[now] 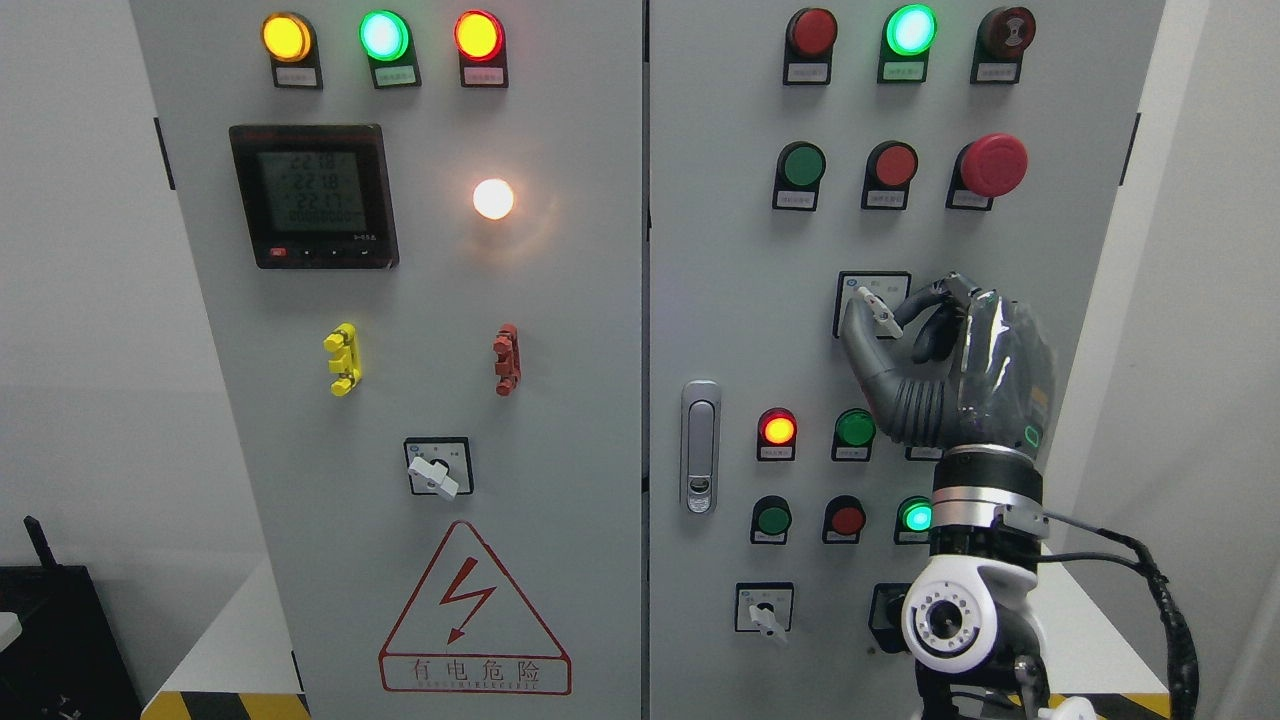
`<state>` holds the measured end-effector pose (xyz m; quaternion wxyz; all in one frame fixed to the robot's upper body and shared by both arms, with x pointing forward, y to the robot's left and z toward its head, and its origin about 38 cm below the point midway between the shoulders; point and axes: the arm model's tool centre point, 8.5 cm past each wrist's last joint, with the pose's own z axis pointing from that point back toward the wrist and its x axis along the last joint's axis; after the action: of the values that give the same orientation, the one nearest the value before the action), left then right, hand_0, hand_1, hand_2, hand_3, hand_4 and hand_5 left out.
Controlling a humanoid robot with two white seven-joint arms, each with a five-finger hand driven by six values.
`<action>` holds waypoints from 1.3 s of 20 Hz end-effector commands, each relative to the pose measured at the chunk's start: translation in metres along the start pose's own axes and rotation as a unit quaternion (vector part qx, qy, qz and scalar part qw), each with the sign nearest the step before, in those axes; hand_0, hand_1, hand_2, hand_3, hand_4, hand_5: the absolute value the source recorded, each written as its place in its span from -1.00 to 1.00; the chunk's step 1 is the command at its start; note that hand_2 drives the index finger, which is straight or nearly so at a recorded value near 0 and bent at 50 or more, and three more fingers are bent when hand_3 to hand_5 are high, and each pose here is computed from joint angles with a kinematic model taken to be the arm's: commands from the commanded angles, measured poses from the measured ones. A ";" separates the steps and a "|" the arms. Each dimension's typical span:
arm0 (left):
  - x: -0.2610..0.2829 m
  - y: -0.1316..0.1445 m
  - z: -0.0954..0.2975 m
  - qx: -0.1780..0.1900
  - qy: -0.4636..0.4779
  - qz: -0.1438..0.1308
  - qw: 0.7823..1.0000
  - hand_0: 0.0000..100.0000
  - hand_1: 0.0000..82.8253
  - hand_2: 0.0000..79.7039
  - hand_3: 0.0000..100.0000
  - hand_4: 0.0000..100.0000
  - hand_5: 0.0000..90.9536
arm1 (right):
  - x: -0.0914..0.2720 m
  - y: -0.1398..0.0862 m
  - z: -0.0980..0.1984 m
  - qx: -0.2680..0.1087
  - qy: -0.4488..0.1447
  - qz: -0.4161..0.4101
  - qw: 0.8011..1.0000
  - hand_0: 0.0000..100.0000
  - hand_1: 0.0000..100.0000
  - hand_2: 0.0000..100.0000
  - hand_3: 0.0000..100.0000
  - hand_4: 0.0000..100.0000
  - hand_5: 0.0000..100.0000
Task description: Rotate and turn off gray switch
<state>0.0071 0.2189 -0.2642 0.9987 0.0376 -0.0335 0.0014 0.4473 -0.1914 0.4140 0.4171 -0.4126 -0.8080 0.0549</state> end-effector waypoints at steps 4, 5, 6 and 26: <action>0.015 0.000 -0.001 0.001 -0.017 0.015 1.000 -0.76 -0.06 -1.00 -1.00 -1.00 -1.00 | 0.001 0.001 0.000 0.000 0.000 -0.001 1.000 -0.15 -0.07 0.30 0.89 0.80 1.00; 0.015 0.000 -0.001 0.001 -0.017 0.014 1.000 -0.76 -0.06 -1.00 -1.00 -1.00 -1.00 | 0.001 0.001 0.000 0.000 0.000 -0.001 1.000 -0.15 -0.07 0.30 0.89 0.81 1.00; 0.015 0.000 -0.001 0.001 -0.017 0.015 1.000 -0.76 -0.06 -1.00 -1.00 -1.00 -1.00 | 0.001 0.001 0.000 0.000 0.000 -0.001 1.000 -0.14 -0.07 0.30 0.89 0.81 1.00; 0.015 0.000 -0.001 0.001 -0.017 0.014 1.000 -0.76 -0.06 -1.00 -1.00 -1.00 -1.00 | 0.001 0.000 -0.001 0.000 0.000 -0.005 1.000 0.13 -0.16 0.36 0.94 0.82 1.00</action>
<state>0.0076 0.2189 -0.2641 0.9986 0.0375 -0.0360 0.0015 0.4472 -0.1906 0.4152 0.4160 -0.4106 -0.8098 0.0508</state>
